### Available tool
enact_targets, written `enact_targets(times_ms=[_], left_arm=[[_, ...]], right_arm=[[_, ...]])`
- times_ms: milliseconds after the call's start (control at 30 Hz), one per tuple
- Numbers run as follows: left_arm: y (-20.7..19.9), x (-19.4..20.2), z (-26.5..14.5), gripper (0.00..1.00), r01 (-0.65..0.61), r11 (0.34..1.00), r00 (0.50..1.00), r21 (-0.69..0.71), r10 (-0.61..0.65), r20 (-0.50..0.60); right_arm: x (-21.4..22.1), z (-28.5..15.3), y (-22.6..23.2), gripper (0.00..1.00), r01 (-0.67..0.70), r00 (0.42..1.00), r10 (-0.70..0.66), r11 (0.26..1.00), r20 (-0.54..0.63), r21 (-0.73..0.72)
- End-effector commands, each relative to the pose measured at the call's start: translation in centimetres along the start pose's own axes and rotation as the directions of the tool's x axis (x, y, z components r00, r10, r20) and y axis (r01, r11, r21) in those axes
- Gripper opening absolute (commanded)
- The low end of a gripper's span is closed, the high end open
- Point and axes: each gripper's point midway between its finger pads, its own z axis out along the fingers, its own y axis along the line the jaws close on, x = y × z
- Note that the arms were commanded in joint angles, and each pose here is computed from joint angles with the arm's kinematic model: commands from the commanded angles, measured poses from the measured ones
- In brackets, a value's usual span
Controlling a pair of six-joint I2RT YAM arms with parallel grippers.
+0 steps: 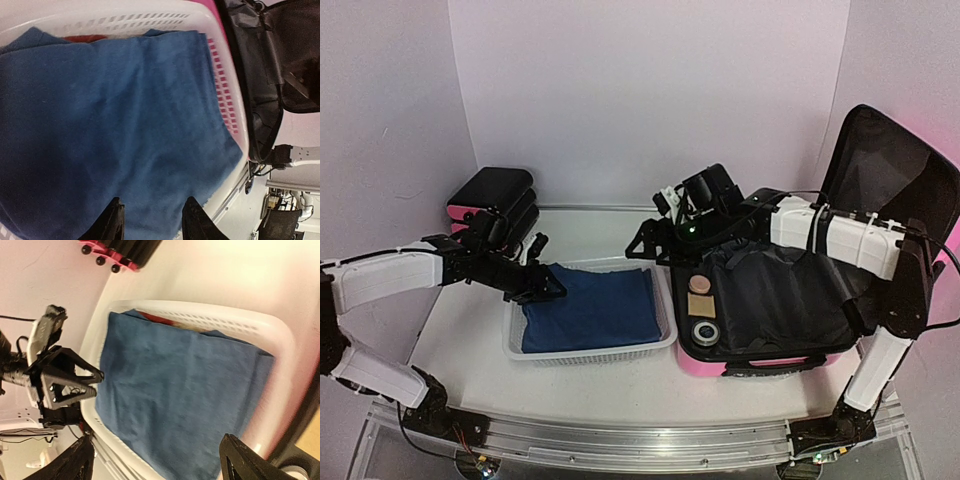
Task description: Open, take out, and arrange the luggage
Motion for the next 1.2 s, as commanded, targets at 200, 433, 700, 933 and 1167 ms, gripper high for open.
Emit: enact_targets(times_ms=[200, 433, 700, 933, 1167], left_arm=[[4.8, 0.5, 3.4, 0.45, 0.029, 0.991, 0.999, -0.129, -0.031, -0.012], [-0.6, -2.0, -3.7, 0.75, -0.088, 0.992, 0.987, -0.092, 0.099, 0.125], [6.5, 0.6, -9.0, 0.92, 0.103, 0.925, 0.984, -0.364, -0.041, 0.176], [9.3, 1.1, -5.2, 0.65, 0.229, 0.939, 0.973, -0.258, -0.215, 0.081], [11.8, 0.9, -3.2, 0.37, 0.263, 0.916, 0.965, -0.304, -0.252, 0.077]], right_arm=[[2.0, -1.7, -0.7, 0.88, 0.080, 0.997, -0.080, 0.994, -0.005, 0.070], [1.3, -2.4, -0.7, 0.89, 0.141, 0.990, -0.142, 0.985, 0.002, 0.103], [2.2, -3.8, -2.8, 0.93, 0.179, 0.983, -0.182, 0.962, -0.005, 0.207], [2.6, -5.2, -3.2, 0.94, 0.187, 0.981, -0.195, 0.954, 0.009, 0.236], [3.1, -6.7, -3.7, 0.95, 0.178, 0.981, -0.193, 0.948, 0.033, 0.263]])
